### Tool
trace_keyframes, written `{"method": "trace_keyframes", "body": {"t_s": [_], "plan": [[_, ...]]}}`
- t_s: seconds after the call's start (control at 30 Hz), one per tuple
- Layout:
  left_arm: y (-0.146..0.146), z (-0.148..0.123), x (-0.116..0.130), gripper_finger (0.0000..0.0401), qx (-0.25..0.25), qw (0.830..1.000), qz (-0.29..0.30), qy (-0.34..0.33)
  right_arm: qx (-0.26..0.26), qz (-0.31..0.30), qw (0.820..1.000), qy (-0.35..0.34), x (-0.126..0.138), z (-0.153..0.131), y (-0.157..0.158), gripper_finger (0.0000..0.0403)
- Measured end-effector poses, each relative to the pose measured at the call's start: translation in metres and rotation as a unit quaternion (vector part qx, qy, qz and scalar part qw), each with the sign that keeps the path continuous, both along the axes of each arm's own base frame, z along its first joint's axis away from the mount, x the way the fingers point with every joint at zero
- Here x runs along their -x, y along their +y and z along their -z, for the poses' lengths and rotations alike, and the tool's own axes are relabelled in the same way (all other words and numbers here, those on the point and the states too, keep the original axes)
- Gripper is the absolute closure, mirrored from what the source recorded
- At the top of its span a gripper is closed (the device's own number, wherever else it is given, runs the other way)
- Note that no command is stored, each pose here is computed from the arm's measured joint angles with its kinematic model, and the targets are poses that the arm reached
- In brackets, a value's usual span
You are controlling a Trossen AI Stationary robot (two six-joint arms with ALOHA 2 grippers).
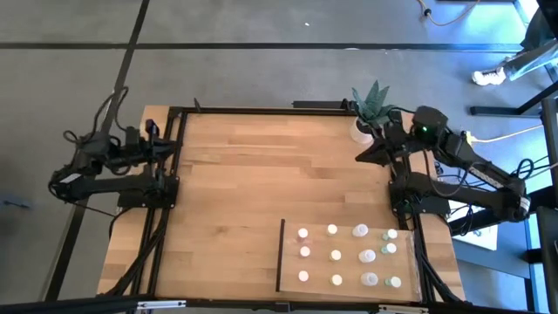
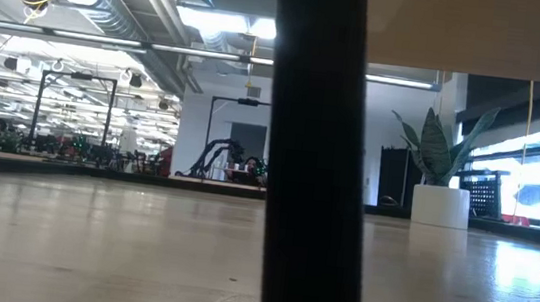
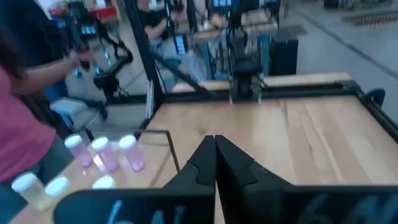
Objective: Pick and place medicine bottles onto shelf by color
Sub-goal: Return to Home Position
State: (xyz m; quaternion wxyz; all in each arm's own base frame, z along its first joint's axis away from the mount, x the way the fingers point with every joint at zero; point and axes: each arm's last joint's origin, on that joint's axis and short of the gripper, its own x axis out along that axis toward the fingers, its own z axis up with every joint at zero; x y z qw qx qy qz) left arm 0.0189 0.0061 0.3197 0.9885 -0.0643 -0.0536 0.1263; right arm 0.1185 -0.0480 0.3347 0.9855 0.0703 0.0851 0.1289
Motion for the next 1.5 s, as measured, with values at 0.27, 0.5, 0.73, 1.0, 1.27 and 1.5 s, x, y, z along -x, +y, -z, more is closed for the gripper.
{"method": "trace_keyframes", "body": {"t_s": [0.27, 0.5, 0.73, 1.0, 1.27, 1.5], "plan": [[0.003, 0.020, -0.023, 0.0400, -0.004, 1.000, 0.000, -0.020, 0.010, 0.013, 0.999, -0.045, 0.023, 0.016, 0.012, 0.0401], [0.005, 0.031, -0.033, 0.0400, 0.016, 0.999, 0.002, -0.030, 0.037, 0.034, 0.995, -0.089, 0.050, 0.027, 0.027, 0.0401], [0.005, 0.038, -0.036, 0.0401, 0.022, 1.000, 0.003, -0.020, 0.037, 0.066, 0.988, -0.136, 0.073, 0.041, 0.041, 0.0401], [0.006, 0.043, -0.041, 0.0401, 0.019, 0.999, 0.002, -0.026, 0.057, 0.087, 0.983, -0.148, 0.077, 0.049, 0.042, 0.0401], [0.009, 0.073, -0.059, 0.0401, 0.002, 0.999, 0.001, -0.037, 0.072, 0.094, 0.977, -0.178, 0.062, 0.073, 0.031, 0.0401], [0.011, 0.100, -0.070, 0.0401, 0.002, 0.999, 0.001, -0.038, 0.081, 0.092, 0.973, -0.196, 0.045, 0.109, 0.020, 0.0401]]}}
